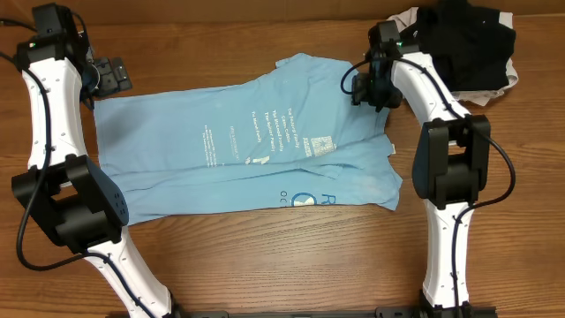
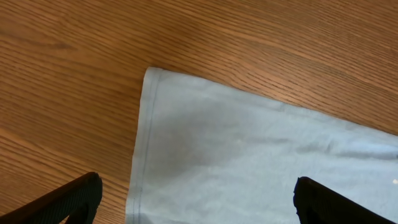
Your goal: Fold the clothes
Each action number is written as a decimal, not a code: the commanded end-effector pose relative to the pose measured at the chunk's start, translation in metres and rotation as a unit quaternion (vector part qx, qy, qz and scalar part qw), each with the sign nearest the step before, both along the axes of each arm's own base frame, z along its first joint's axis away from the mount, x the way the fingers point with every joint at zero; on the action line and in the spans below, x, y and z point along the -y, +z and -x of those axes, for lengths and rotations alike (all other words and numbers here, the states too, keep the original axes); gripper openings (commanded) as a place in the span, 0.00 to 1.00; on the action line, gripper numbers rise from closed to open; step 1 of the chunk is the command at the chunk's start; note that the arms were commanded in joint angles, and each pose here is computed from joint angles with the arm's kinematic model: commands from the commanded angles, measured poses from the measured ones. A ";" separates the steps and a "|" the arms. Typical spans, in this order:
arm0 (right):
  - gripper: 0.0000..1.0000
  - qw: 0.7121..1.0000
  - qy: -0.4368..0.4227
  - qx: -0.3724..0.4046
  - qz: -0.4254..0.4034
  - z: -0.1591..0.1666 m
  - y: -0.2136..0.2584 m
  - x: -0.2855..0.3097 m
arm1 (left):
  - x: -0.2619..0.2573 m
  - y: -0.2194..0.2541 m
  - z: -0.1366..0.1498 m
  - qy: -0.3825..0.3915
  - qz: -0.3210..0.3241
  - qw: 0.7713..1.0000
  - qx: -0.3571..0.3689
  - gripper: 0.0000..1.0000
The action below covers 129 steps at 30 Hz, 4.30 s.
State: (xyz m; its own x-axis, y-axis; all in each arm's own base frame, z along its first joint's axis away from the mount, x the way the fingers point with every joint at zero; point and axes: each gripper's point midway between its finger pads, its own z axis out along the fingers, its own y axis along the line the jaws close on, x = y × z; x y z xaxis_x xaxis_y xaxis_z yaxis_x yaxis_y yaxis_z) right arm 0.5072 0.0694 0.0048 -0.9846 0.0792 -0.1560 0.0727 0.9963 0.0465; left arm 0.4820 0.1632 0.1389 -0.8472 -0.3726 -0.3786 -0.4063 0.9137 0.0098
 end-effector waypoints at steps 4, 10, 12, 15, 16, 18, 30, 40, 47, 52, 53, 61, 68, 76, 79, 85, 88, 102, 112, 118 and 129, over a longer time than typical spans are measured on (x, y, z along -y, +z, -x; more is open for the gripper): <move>0.68 0.993 -0.044 -0.106 0.011 0.051 -0.033 0.022 | -0.003 -0.009 0.004 0.001 -0.002 1.000 -0.017 1.00; 0.75 0.984 -0.046 -0.172 0.016 0.083 -0.029 0.025 | -0.003 -0.009 0.005 0.001 -0.002 1.000 -0.018 1.00; 0.76 0.983 -0.046 -0.178 0.017 0.086 -0.028 0.026 | -0.003 -0.009 0.005 0.000 -0.002 1.000 -0.018 1.00; 0.78 0.985 -0.046 -0.167 0.015 0.081 -0.026 0.025 | -0.003 -0.009 0.005 -0.011 -0.006 1.000 -0.021 1.00; 0.78 0.986 -0.045 -0.159 0.014 0.076 -0.023 0.025 | -0.003 -0.009 0.006 -0.015 -0.007 1.000 -0.022 1.00; 0.79 0.989 -0.040 -0.142 0.011 0.067 -0.015 0.024 | -0.003 -0.010 0.006 -0.021 -0.009 0.999 -0.025 1.00; 0.90 0.997 0.048 0.050 -0.037 -0.023 0.096 -0.001 | -0.012 -0.020 0.017 -0.014 0.002 0.999 -0.047 1.00; 0.90 0.988 0.116 0.097 -0.032 -0.037 0.112 -0.032 | -0.052 -0.083 0.004 0.000 0.009 0.999 -0.051 0.99; 0.86 0.985 0.132 0.105 -0.035 -0.037 0.113 -0.052 | -0.060 -0.117 -0.026 -0.032 -0.003 0.999 -0.019 0.91; 0.80 0.983 0.140 0.113 -0.035 -0.039 0.115 -0.062 | -0.057 -0.141 -0.036 -0.038 0.003 0.999 -0.014 0.90; 0.80 0.983 0.141 0.115 -0.035 -0.039 0.115 -0.063 | -0.055 -0.144 -0.036 -0.040 0.005 0.999 -0.015 0.90; 0.76 0.977 0.150 0.146 -0.038 -0.050 0.122 -0.076 | -0.041 -0.150 -0.042 -0.053 0.006 0.998 -0.017 0.59; 0.72 0.974 0.151 0.166 -0.040 -0.059 0.126 -0.078 | -0.031 -0.150 -0.045 -0.062 0.006 0.998 -0.019 0.13; 0.66 0.972 0.152 0.172 -0.041 -0.063 0.121 -0.081 | -0.052 -0.151 -0.024 -0.016 -0.047 0.996 -0.069 0.04; 0.66 0.970 0.154 0.182 -0.042 -0.069 0.120 -0.085 | -0.053 -0.153 -0.012 -0.010 -0.049 0.994 -0.094 0.04; 0.71 0.965 0.163 0.200 -0.045 -0.084 0.103 -0.099 | -0.050 -0.156 0.001 -0.001 -0.037 0.992 -0.117 0.04; 0.72 0.966 0.164 0.196 -0.045 -0.089 0.084 -0.102 | -0.050 -0.156 0.002 0.002 -0.034 0.992 -0.120 0.04; 0.72 0.969 0.173 0.168 -0.049 -0.088 0.035 -0.113 | -0.049 -0.157 0.004 0.004 -0.032 0.992 -0.124 0.04; 0.64 0.966 0.192 0.162 -0.052 -0.083 0.014 -0.139 | -0.048 -0.157 0.004 0.003 -0.032 0.992 -0.124 0.04; 0.33 0.969 0.173 0.170 -0.039 -0.088 0.015 -0.133 | -0.047 -0.157 0.003 0.002 -0.027 0.992 -0.122 0.04; 0.04 0.976 0.152 0.154 -0.034 -0.077 0.057 -0.120 | -0.046 -0.158 0.004 0.002 -0.027 0.992 -0.123 0.04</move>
